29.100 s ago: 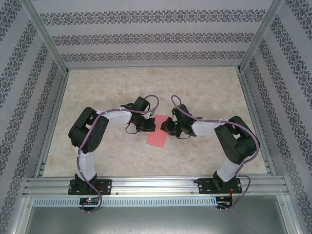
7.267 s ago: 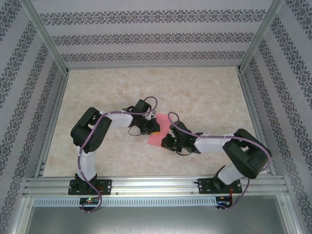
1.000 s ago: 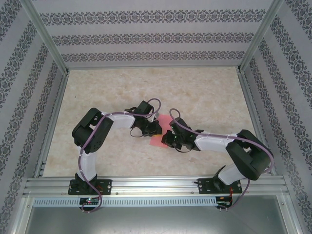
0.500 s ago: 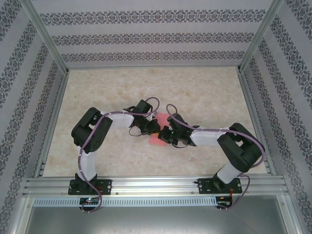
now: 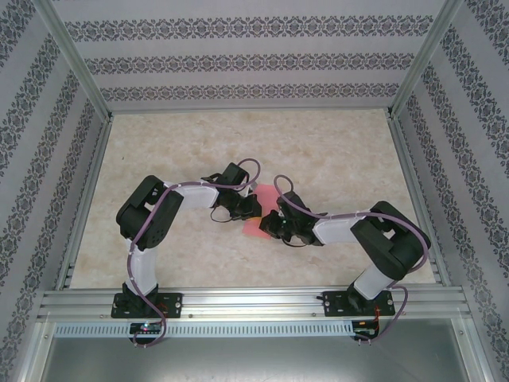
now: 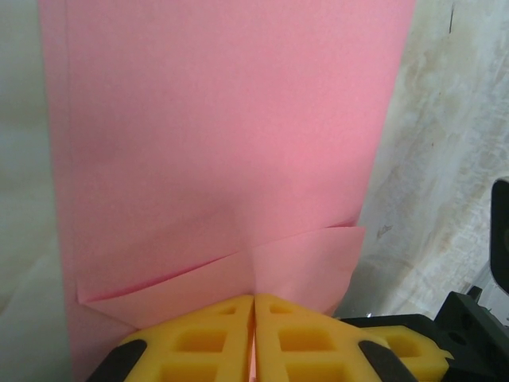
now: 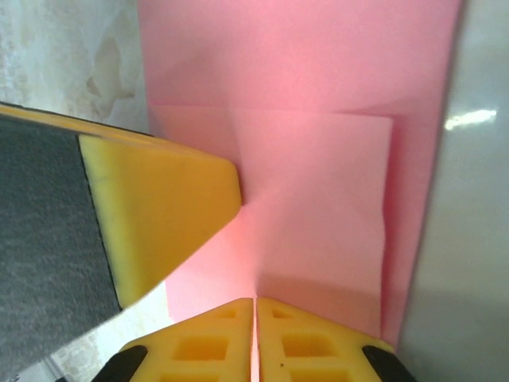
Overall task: Fold a paper plane with a square sheet of paper (pick it up from the middle)
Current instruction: Fold the triangle a second time at the center of the table.
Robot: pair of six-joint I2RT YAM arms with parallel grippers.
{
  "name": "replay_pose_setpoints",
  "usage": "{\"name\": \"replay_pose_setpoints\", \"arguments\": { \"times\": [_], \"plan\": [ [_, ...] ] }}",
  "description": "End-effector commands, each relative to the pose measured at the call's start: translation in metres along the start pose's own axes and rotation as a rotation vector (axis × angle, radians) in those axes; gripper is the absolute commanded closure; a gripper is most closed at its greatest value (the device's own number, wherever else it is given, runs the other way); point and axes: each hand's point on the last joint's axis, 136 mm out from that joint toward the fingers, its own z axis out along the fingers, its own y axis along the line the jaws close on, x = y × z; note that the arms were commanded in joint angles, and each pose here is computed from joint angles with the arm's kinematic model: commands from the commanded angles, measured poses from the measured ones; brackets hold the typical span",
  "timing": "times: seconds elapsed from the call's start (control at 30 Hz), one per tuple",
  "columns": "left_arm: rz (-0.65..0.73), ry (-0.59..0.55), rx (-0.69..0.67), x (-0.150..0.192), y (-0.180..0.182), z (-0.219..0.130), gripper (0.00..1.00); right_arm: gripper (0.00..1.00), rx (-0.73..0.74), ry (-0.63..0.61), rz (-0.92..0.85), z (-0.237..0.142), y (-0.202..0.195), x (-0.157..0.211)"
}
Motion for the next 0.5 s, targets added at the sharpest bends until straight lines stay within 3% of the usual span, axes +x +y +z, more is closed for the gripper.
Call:
{"name": "replay_pose_setpoints", "arguments": {
  "times": [0.0, 0.47],
  "plan": [
    [-0.041, 0.031, -0.145, 0.016, 0.039, 0.014, 0.88, 0.88, 0.076, 0.034, 0.039, -0.007, -0.025, 0.013],
    [-0.043, 0.04, -0.16, 0.019, 0.044, 0.015, 0.89, 0.87, 0.141, 0.097, 0.024, -0.018, -0.045, 0.037]
  ]
}}
